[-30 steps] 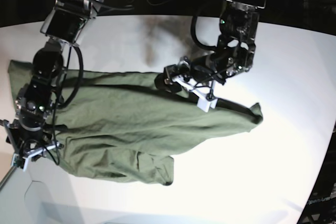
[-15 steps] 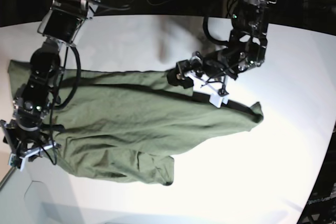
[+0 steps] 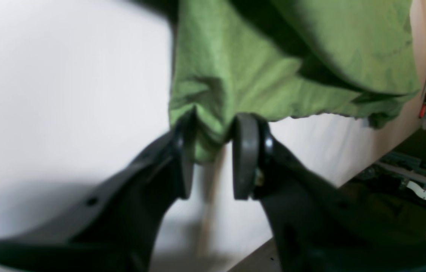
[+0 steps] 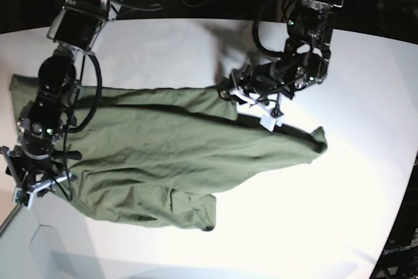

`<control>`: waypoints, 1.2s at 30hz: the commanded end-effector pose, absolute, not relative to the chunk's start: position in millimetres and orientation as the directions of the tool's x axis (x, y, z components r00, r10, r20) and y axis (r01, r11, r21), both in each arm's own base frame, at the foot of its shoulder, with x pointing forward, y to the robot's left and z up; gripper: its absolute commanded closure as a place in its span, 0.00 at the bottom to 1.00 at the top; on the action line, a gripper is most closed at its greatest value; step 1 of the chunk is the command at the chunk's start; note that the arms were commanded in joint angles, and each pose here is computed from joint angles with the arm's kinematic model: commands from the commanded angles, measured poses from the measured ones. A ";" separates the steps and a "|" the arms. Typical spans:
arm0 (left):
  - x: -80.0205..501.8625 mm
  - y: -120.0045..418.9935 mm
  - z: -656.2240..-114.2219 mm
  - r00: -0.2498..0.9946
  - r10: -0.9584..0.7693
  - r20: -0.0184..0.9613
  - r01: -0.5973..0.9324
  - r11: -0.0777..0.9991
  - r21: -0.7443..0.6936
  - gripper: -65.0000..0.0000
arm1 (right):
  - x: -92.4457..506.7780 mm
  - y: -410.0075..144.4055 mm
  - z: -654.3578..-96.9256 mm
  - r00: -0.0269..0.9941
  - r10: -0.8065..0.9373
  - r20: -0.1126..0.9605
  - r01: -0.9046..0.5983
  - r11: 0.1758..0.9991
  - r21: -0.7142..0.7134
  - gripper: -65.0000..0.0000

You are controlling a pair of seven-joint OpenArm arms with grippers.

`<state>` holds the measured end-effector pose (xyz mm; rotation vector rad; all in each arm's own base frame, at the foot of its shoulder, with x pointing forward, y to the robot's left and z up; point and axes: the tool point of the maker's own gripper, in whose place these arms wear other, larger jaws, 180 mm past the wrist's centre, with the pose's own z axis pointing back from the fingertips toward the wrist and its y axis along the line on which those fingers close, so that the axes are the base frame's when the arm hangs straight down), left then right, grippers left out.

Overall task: Layout the t-shirt on the table in an organized manner, then fold the t-shirt properly
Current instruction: 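Grasp the shirt fabric with the left gripper and pull it away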

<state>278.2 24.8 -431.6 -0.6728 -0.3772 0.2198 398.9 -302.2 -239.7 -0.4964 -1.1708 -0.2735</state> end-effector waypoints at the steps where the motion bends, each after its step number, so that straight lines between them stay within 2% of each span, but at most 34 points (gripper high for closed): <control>1: 278.9 25.7 -430.3 0.911 0.315 0.265 -0.080 0.767 -0.637 0.81 | 405.2 -304.1 -216.2 0.314 0.082 0.946 0.464 0.856 -0.229 0.59; 3: 280.0 26.6 -429.8 0.910 0.318 0.267 -0.081 0.767 -0.637 0.97 | 404.6 -305.1 -216.6 0.316 0.080 0.946 0.467 0.855 -0.228 0.59; 4: 280.3 26.2 -429.1 0.909 0.319 0.267 -0.081 0.765 -0.639 1.00 | 404.7 -304.7 -216.8 0.316 0.078 0.946 0.466 0.855 -0.226 0.59; 6: 284.6 25.5 -423.2 0.905 0.320 0.281 -0.069 0.761 -0.645 0.98 | 404.7 -304.7 -216.8 0.316 0.078 0.946 0.466 0.855 -0.226 0.59; 8: 288.7 23.5 -412.0 0.895 0.318 0.312 -0.043 0.758 -0.651 1.00 | 405.0 -303.7 -217.0 0.316 0.078 0.946 0.465 0.856 -0.226 0.59; 13: 299.1 19.3 -344.2 0.815 0.322 0.482 0.099 0.741 -0.664 1.00 | 403.2 -300.6 -225.5 0.334 0.075 0.940 0.455 0.860 -0.230 0.59; 17: 285.2 26.6 -315.3 0.769 0.351 0.534 0.131 0.731 -0.669 1.00 | 402.3 -292.0 -235.4 0.349 0.066 0.935 0.439 0.870 -0.225 0.59; 20: 262.2 26.3 -310.6 0.784 0.384 0.488 0.113 0.684 -0.721 1.00 | 402.0 -290.5 -237.1 0.351 0.062 0.934 0.438 0.871 -0.222 0.59; 24: 224.1 54.5 -328.9 0.825 0.408 0.391 0.021 0.670 -0.742 1.00 | 402.5 -290.3 -237.1 0.351 0.060 0.935 0.437 0.872 -0.220 0.59; 29: 195.8 98.5 -347.8 0.826 0.444 0.346 -0.092 0.712 -0.696 1.00 | 403.1 -289.8 -236.2 0.347 0.060 0.936 0.437 0.873 -0.218 0.59; 36: 176.4 110.7 -356.8 0.827 0.484 0.287 -0.165 0.696 -0.699 1.00 | 410.5 -267.1 -240.5 0.350 0.065 0.934 0.392 0.896 -0.209 0.59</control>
